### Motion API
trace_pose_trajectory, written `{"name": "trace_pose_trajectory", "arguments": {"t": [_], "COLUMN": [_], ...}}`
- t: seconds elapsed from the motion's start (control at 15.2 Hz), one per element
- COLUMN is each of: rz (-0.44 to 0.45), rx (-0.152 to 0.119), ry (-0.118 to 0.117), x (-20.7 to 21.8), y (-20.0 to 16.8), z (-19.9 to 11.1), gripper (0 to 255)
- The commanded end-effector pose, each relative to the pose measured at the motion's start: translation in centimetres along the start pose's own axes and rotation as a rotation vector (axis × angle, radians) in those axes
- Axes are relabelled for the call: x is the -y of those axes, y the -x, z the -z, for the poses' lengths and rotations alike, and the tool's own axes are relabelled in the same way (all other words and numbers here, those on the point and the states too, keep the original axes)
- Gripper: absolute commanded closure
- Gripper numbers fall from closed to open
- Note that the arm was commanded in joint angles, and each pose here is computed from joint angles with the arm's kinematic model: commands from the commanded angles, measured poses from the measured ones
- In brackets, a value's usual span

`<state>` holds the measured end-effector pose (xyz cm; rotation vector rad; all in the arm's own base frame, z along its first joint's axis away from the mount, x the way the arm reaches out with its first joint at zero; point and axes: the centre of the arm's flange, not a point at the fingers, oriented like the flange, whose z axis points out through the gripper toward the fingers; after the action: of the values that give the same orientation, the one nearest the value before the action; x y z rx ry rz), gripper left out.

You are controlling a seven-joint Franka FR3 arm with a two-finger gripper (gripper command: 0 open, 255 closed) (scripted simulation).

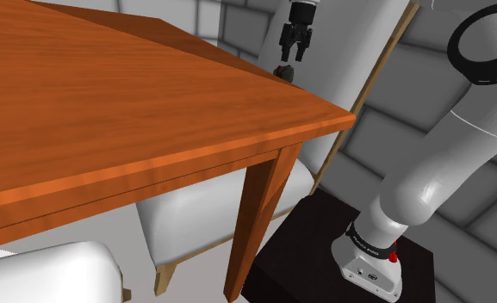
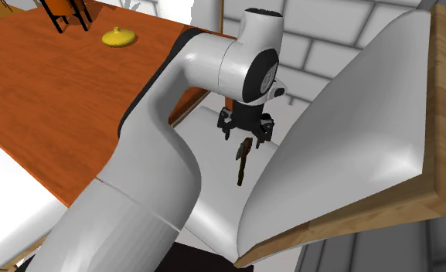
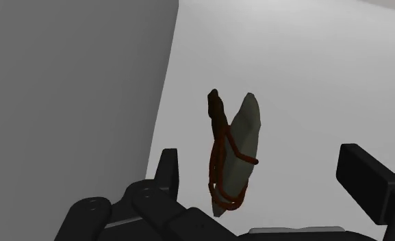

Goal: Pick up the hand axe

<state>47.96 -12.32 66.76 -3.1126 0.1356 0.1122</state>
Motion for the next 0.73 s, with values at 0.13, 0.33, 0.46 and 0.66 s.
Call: {"name": "trace_pose_trajectory", "arguments": {"t": [0.13,0.33,0.46,0.66], "rz": [-0.010,-0.010,-0.010,-0.010], "rx": [0.009,0.009,0.009,0.009], "ry": [-0.006,-0.006,-0.006,-0.006], "x": [-0.5,-0.6,-0.6,-0.5], "y": [-0.8,-0.9,-0.9,-0.8], "z": [-1.9,-3.4,-3.7,-3.8], "gripper": [0,0,0,255]}}
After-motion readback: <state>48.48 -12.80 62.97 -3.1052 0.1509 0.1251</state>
